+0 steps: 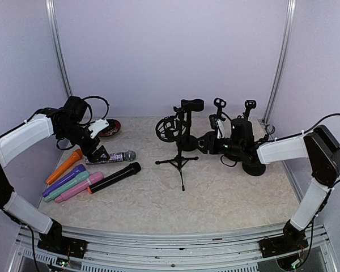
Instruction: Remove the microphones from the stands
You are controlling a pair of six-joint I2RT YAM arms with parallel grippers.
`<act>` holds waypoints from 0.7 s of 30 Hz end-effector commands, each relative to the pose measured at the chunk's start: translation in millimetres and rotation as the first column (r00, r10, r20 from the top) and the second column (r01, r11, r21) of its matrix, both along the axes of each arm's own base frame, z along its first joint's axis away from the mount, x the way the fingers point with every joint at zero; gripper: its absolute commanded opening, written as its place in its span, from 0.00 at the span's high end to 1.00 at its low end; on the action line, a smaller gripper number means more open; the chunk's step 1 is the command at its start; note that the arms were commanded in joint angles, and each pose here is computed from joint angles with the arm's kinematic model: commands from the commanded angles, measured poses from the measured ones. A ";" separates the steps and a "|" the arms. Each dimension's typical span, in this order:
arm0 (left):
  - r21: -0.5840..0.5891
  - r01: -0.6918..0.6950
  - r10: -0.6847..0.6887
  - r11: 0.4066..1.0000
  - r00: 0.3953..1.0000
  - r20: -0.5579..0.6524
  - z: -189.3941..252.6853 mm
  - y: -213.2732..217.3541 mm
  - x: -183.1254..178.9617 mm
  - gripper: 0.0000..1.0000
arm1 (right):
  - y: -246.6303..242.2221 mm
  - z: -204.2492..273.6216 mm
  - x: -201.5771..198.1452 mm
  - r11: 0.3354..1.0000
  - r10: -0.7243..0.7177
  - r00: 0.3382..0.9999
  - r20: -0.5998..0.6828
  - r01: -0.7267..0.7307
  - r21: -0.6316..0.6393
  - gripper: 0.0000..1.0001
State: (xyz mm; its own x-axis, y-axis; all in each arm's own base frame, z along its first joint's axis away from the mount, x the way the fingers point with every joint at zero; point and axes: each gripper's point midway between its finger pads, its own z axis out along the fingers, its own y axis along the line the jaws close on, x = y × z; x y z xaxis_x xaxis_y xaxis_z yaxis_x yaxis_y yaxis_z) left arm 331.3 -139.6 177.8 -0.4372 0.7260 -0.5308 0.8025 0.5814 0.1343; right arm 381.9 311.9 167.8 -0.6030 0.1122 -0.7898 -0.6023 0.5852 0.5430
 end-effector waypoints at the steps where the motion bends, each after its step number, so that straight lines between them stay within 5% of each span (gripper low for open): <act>1: -0.040 0.006 -0.004 0.999 0.999 0.034 18.4 -2.6 2.1 0.01 | 37.2 7.4 -29.7 0.952 0.260 0.948 -0.184 -0.219 0.215 0.39; 11: -0.050 0.005 -0.003 0.999 0.999 0.035 18.9 -3.5 0.8 0.01 | 48.3 4.9 -19.1 0.928 0.290 0.930 -0.224 -0.216 0.304 0.53; 21: -0.032 0.003 -0.002 0.999 0.999 0.033 13.1 -0.6 -0.4 0.01 | 49.5 -1.3 -12.2 0.941 0.252 0.942 -0.220 -0.185 0.284 0.82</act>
State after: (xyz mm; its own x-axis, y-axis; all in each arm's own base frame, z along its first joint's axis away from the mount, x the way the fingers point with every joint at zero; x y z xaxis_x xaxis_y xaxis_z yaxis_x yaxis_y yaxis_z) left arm 330.5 -141.1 179.8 -0.4342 0.7194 -0.5422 0.8052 0.5798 0.1244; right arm 366.1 359.1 164.3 -0.8237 0.1199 -0.5542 -0.5113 0.2655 0.8174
